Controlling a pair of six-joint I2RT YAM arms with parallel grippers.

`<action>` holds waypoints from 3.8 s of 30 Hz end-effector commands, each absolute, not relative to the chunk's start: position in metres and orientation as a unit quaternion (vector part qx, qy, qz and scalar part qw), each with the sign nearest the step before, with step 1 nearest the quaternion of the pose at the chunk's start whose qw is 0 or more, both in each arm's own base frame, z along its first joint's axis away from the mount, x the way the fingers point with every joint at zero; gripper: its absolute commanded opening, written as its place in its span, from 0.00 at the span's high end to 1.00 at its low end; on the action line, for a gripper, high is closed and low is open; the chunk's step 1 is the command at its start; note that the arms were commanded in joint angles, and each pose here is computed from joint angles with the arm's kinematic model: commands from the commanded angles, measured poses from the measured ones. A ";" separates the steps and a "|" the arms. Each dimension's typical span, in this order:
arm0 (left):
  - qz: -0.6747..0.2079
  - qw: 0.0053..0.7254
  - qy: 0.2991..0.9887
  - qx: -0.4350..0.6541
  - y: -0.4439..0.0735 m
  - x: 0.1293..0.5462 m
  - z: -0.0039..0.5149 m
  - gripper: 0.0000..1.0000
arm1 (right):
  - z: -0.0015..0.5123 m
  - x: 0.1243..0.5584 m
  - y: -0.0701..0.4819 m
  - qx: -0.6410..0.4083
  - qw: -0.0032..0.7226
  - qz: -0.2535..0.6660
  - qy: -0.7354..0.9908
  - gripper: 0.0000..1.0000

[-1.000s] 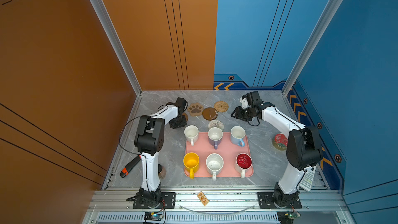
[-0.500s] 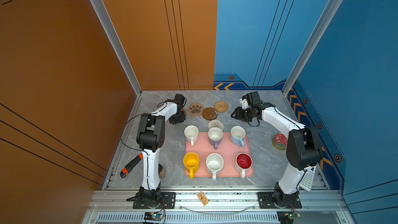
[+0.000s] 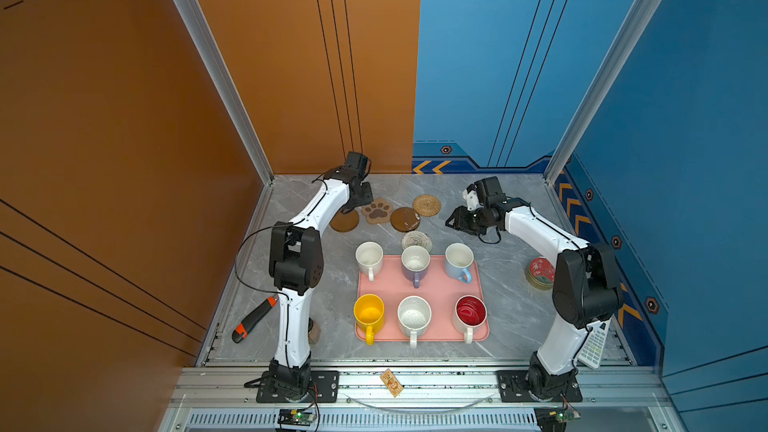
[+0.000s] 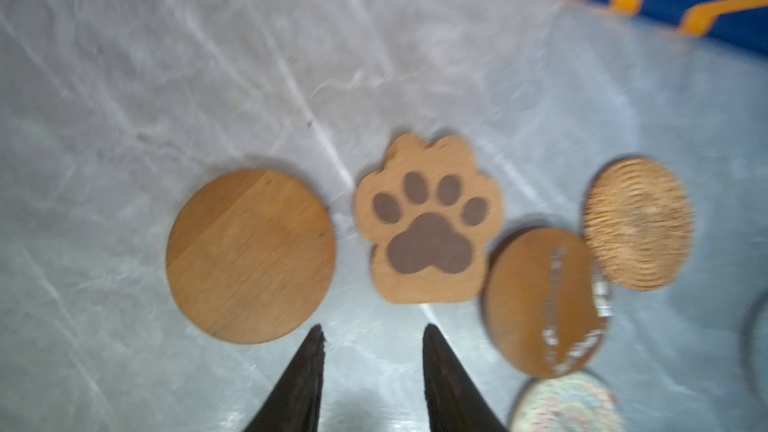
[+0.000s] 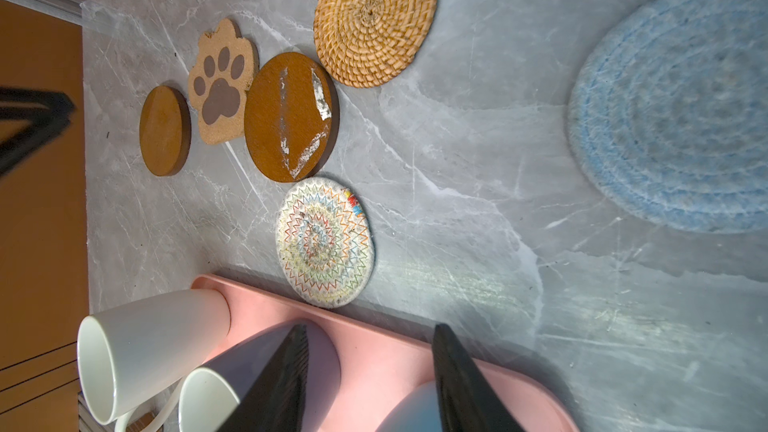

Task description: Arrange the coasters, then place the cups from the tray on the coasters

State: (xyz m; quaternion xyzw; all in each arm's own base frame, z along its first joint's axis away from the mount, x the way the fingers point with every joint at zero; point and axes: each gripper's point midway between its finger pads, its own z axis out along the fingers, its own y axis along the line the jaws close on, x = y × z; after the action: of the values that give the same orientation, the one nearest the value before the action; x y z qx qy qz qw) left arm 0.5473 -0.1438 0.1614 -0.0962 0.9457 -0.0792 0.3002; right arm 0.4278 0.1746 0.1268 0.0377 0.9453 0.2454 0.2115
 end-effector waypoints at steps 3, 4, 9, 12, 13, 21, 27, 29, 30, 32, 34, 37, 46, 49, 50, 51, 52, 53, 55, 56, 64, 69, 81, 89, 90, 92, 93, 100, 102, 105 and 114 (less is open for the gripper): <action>-0.111 0.287 0.949 -0.062 -0.178 0.575 0.136 0.50 | 0.138 0.426 0.177 0.037 0.225 0.259 0.939 0.52; -0.118 0.285 0.949 -0.066 -0.182 0.581 0.128 0.50 | 0.139 0.426 0.177 0.036 0.225 0.259 0.939 0.52; -0.123 0.289 0.947 -0.072 -0.201 0.601 0.106 0.48 | 0.139 0.425 0.177 0.037 0.226 0.259 0.938 0.52; -0.113 0.299 0.945 -0.065 -0.209 0.608 0.099 0.46 | 0.139 0.425 0.177 0.037 0.226 0.260 0.938 0.51; -0.111 0.302 0.945 -0.063 -0.211 0.609 0.098 0.46 | 0.139 0.424 0.177 0.037 0.226 0.260 0.938 0.51; -0.085 0.330 0.939 -0.038 -0.220 0.623 0.086 0.43 | 0.132 0.422 0.177 0.039 0.217 0.260 0.940 0.51; -0.066 0.332 0.941 -0.014 -0.225 0.625 0.067 0.41 | 0.133 0.421 0.177 0.040 0.217 0.260 0.940 0.51; -0.069 0.329 0.942 -0.002 -0.231 0.625 0.063 0.41 | 0.134 0.420 0.176 0.040 0.219 0.260 0.940 0.51; -0.066 0.330 0.942 0.003 -0.232 0.625 0.061 0.42 | 0.135 0.418 0.176 0.040 0.218 0.260 0.940 0.51; -0.055 0.331 0.942 0.006 -0.232 0.624 0.058 0.42 | 0.136 0.417 0.174 0.042 0.221 0.259 0.939 0.51; -0.053 0.330 0.942 0.012 -0.233 0.624 0.056 0.42 | 0.136 0.414 0.173 0.042 0.221 0.258 0.940 0.50; -0.057 0.322 0.945 0.025 -0.235 0.622 0.049 0.44 | 0.136 0.411 0.171 0.044 0.220 0.258 0.940 0.51; -0.075 0.242 0.967 0.026 -0.227 0.593 0.020 0.52 | 0.137 0.408 0.171 0.046 0.220 0.259 0.939 0.51; -0.063 0.215 0.974 0.017 -0.216 0.583 0.009 0.57 | 0.137 0.407 0.172 0.044 0.219 0.261 0.939 0.51; -0.059 0.208 0.976 0.017 -0.213 0.580 0.008 0.58 | 0.137 0.407 0.173 0.043 0.219 0.261 0.939 0.51; -0.054 0.198 0.978 0.021 -0.211 0.576 0.007 0.59 | 0.138 0.407 0.174 0.042 0.220 0.261 0.939 0.51; -0.047 0.192 0.980 0.023 -0.209 0.572 0.006 0.59 | 0.138 0.406 0.174 0.042 0.220 0.262 0.939 0.51; -0.041 0.188 0.981 0.025 -0.206 0.569 0.007 0.60 | 0.138 0.406 0.174 0.042 0.221 0.262 0.938 0.51; -0.028 0.182 0.982 0.030 -0.201 0.563 0.009 0.60 | 0.138 0.406 0.176 0.042 0.222 0.264 0.938 0.50; -0.024 0.179 0.983 0.033 -0.200 0.560 0.009 0.60 | 0.138 0.406 0.176 0.043 0.222 0.264 0.937 0.51; 0.007 0.134 0.990 0.040 -0.185 0.530 0.002 0.63 | 0.136 0.405 0.182 0.038 0.222 0.271 0.936 0.51; 0.022 0.133 0.990 0.041 -0.180 0.528 0.001 0.63 | 0.137 0.403 0.182 0.037 0.222 0.273 0.935 0.51; 0.054 0.162 0.985 0.032 -0.156 0.543 0.020 0.62 | 0.142 0.401 0.182 0.037 0.228 0.274 0.934 0.51; 0.030 0.234 0.971 0.033 -0.180 0.570 0.070 0.57 | 0.145 0.404 0.185 0.036 0.230 0.283 0.930 0.50; 0.026 0.244 0.969 0.035 -0.184 0.572 0.078 0.57 | 0.145 0.405 0.186 0.036 0.230 0.285 0.930 0.50; 0.015 0.266 0.963 0.041 -0.197 0.576 0.095 0.56 | 0.146 0.410 0.189 0.033 0.230 0.288 0.929 0.50; 0.009 0.275 0.960 0.044 -0.204 0.577 0.103 0.55 | 0.147 0.412 0.191 0.031 0.230 0.289 0.929 0.50; -0.019 0.290 0.955 0.056 -0.228 0.564 0.133 0.55 | 0.147 0.442 0.208 0.011 0.218 0.306 0.927 0.50; -0.032 0.283 0.957 0.061 -0.235 0.558 0.134 0.55 | 0.142 0.452 0.214 0.003 0.207 0.309 0.928 0.51; -0.038 0.272 0.959 0.065 -0.239 0.552 0.128 0.55 | 0.133 0.465 0.223 -0.007 0.188 0.308 0.933 0.52; -0.044 0.238 0.968 0.068 -0.246 0.544 0.098 0.56 | 0.089 0.496 0.246 -0.011 0.132 0.320 0.938 0.53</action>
State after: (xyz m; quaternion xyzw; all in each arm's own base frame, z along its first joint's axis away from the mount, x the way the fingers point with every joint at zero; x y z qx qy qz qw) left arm 0.5493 -0.2425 0.0948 0.0691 0.9660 -0.0288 0.2474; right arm 0.5031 0.2386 0.0927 -0.0021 0.9364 0.3111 0.1626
